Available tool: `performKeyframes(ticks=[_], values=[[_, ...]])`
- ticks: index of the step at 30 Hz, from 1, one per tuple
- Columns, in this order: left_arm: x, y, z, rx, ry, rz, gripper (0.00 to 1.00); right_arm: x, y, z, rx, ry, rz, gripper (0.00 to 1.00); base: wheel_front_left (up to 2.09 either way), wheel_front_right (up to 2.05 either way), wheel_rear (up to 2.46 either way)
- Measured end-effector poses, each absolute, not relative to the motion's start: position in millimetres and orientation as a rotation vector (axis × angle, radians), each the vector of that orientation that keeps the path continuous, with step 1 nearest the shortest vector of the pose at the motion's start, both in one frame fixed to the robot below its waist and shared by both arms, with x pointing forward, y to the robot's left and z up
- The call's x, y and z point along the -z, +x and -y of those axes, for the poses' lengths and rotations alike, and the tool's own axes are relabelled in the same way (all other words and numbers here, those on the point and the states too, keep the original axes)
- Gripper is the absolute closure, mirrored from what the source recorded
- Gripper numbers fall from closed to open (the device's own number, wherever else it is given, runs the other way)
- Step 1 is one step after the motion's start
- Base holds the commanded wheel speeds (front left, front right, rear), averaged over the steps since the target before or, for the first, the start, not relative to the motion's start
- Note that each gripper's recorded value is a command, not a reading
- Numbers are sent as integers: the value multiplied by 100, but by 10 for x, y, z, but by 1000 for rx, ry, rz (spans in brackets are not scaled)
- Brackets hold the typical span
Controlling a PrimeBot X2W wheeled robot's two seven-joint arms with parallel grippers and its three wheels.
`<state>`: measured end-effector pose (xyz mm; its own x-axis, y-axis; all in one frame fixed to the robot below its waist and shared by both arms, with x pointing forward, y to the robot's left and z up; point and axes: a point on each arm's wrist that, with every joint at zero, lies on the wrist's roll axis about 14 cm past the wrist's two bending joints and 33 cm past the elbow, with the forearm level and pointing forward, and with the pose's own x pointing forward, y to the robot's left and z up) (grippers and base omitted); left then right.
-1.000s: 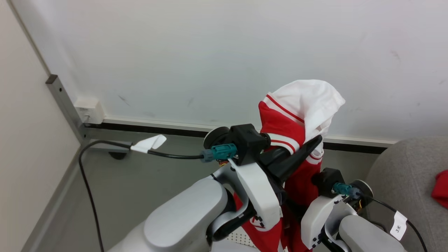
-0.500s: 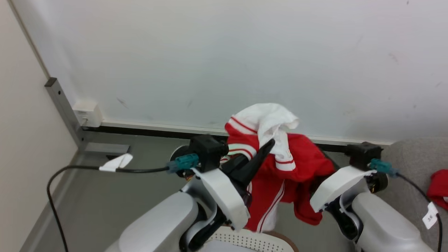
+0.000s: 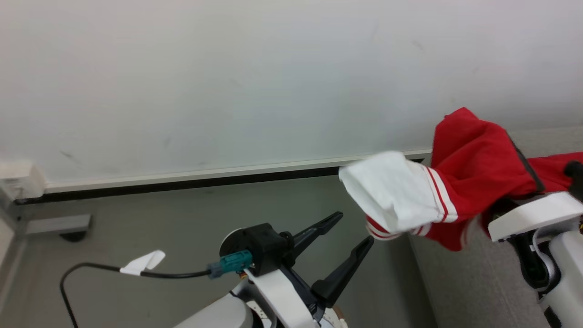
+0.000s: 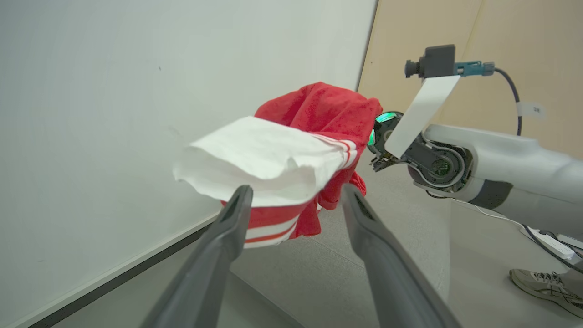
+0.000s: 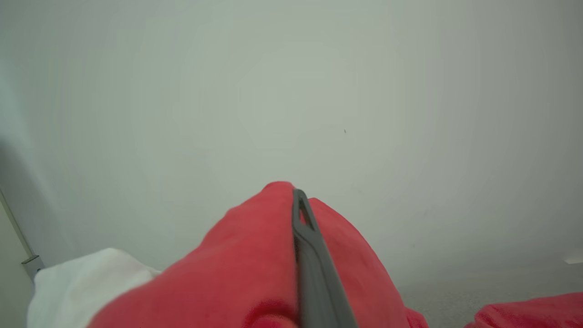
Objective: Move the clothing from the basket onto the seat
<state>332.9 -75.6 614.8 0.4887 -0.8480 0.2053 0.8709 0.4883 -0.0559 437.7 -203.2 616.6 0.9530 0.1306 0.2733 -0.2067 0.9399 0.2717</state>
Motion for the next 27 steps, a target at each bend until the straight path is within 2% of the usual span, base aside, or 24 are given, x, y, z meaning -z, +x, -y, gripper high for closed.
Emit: performKeyframes(ticks=[6,17,23,27], values=[[-6066,3294,1077,1149,-110,193,0,-6209,3935,2822,14,249,316,100,0,0,0],[-5863,3249,1643,1309,-131,186,0,-6072,3021,3546,302,231,330,100,0,0,0],[-5691,3351,1748,1343,-152,148,0,-6092,3014,3708,361,208,301,100,0,0,0],[-5609,3497,1767,1353,-143,130,0,-6332,3221,3951,381,100,283,100,0,0,0]])
